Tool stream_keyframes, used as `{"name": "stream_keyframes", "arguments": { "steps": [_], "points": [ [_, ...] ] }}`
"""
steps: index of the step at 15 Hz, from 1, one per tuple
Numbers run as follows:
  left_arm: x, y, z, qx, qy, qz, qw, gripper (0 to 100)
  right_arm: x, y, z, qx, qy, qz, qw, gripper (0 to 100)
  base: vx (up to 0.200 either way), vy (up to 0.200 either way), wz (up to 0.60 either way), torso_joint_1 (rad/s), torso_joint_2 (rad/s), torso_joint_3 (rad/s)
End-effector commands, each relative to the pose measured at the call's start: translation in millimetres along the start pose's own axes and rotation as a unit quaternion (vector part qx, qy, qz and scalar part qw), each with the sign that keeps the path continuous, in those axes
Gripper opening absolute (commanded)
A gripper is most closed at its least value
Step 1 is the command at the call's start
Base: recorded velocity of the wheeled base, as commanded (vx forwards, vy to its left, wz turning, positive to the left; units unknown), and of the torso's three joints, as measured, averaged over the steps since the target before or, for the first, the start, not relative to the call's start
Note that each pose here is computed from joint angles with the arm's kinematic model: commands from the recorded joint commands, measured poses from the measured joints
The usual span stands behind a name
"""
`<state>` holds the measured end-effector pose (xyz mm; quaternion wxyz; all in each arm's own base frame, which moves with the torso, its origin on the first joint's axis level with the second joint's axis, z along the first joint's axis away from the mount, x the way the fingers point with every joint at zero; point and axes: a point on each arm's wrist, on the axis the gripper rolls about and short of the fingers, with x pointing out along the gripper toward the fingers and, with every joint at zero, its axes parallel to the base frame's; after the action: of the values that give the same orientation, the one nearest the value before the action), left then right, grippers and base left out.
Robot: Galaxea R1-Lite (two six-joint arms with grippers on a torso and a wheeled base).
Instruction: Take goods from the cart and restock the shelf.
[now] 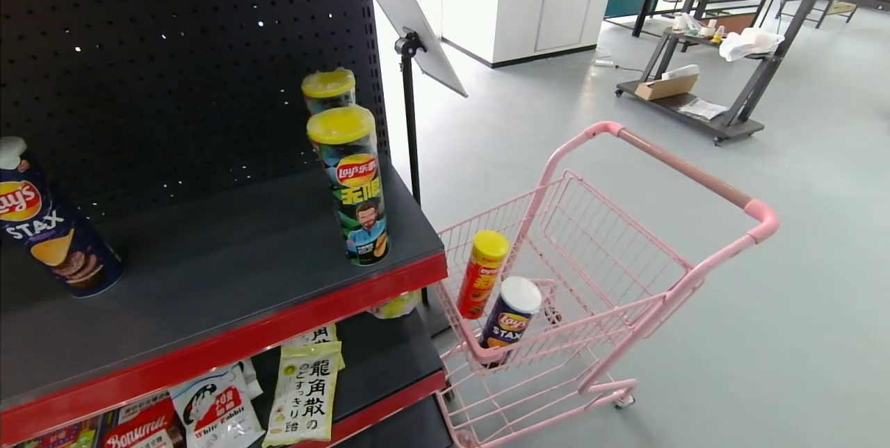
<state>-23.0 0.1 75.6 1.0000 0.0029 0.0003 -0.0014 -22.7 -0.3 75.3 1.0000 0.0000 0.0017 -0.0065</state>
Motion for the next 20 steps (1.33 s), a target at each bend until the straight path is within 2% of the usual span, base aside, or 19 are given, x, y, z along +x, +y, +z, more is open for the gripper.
{"name": "stream_keyframes", "arguments": {
  "steps": [1,14,20],
  "points": [
    [0.1,0.0,0.0,0.0,0.0,0.001,1.0,100,0.0,0.0,0.0,0.001,0.0,0.0,1.0,100,0.0,0.0,0.0,0.0,0.0,0.0],
    [0.1,0.0,0.0,-0.001,0.0,0.0,1.0,100,0.0,-0.1,0.2,0.009,-0.001,-0.002,1.0,100,0.0,0.0,0.0,-0.143,0.34,0.198],
    [0.1,0.0,0.0,-0.001,0.0,0.0,1.0,100,0.0,-0.1,0.0,0.003,0.0,-0.001,1.0,100,0.0,0.0,0.0,-0.19,0.53,0.325]
  ]
}}
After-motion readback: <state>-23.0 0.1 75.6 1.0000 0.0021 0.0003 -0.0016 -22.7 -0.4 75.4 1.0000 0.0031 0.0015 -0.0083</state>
